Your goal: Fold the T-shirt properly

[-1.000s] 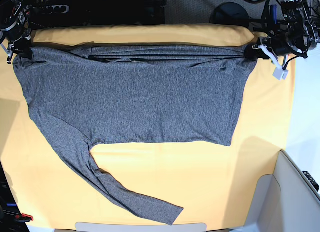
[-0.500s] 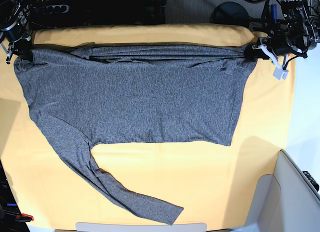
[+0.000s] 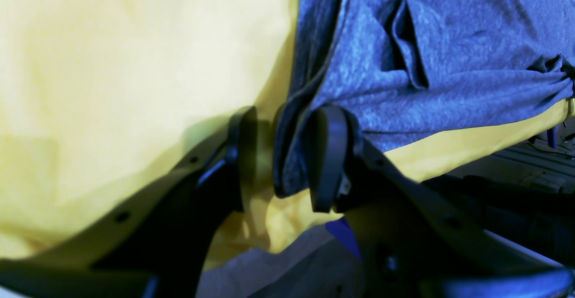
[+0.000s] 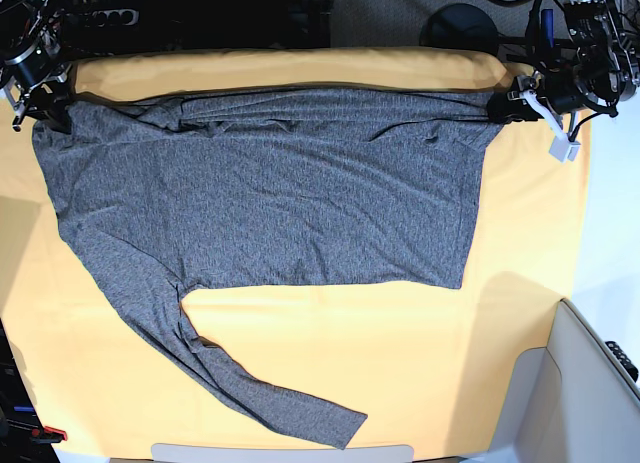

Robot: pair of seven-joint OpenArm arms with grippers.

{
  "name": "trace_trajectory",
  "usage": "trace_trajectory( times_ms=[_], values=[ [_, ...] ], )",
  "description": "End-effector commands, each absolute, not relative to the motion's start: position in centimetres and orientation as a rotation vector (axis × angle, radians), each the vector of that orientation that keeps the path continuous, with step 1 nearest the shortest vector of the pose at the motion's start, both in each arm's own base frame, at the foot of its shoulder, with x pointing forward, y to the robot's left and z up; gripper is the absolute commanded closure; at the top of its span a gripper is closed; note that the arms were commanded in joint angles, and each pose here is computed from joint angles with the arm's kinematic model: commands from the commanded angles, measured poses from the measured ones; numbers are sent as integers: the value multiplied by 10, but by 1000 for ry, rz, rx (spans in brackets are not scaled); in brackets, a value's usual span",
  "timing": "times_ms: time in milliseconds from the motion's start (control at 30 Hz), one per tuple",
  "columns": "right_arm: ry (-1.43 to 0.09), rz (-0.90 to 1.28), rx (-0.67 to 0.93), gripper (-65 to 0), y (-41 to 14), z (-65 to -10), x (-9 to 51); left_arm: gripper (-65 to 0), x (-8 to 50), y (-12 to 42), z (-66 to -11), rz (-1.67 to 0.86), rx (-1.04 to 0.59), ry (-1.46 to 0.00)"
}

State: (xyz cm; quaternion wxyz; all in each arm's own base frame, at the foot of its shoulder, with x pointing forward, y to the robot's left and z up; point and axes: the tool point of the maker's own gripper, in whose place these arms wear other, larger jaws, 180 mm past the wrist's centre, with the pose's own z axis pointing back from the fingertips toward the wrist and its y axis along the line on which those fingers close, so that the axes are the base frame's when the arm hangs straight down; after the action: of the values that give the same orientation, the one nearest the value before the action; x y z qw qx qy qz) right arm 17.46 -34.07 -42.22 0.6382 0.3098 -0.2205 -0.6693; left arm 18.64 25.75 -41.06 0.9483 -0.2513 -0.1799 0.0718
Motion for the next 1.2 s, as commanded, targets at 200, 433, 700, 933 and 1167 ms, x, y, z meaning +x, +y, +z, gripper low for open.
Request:
trace_trajectory(
  times_ms=[200,433,700,933,1167],
  values=[
    [-203,-1670,471,-212,-321,-477,87,-213,183,274,-410,135,-442,-343],
    [-177,-1698,483,-213,-319,-476,70,-214,184,279,-407,128,-430,-345],
    [-178,-1692,458,-213,-331,-470,61,-214,184,279,-408,127,-430,-343],
    [-169,-1691,451,-249,-331,-471,56,-214,184,278,-408,125,-431,-342],
    [-150,-1690,498,-478,-324,-468,59,-214,183,278,-408,124,-431,-340]
  ],
)
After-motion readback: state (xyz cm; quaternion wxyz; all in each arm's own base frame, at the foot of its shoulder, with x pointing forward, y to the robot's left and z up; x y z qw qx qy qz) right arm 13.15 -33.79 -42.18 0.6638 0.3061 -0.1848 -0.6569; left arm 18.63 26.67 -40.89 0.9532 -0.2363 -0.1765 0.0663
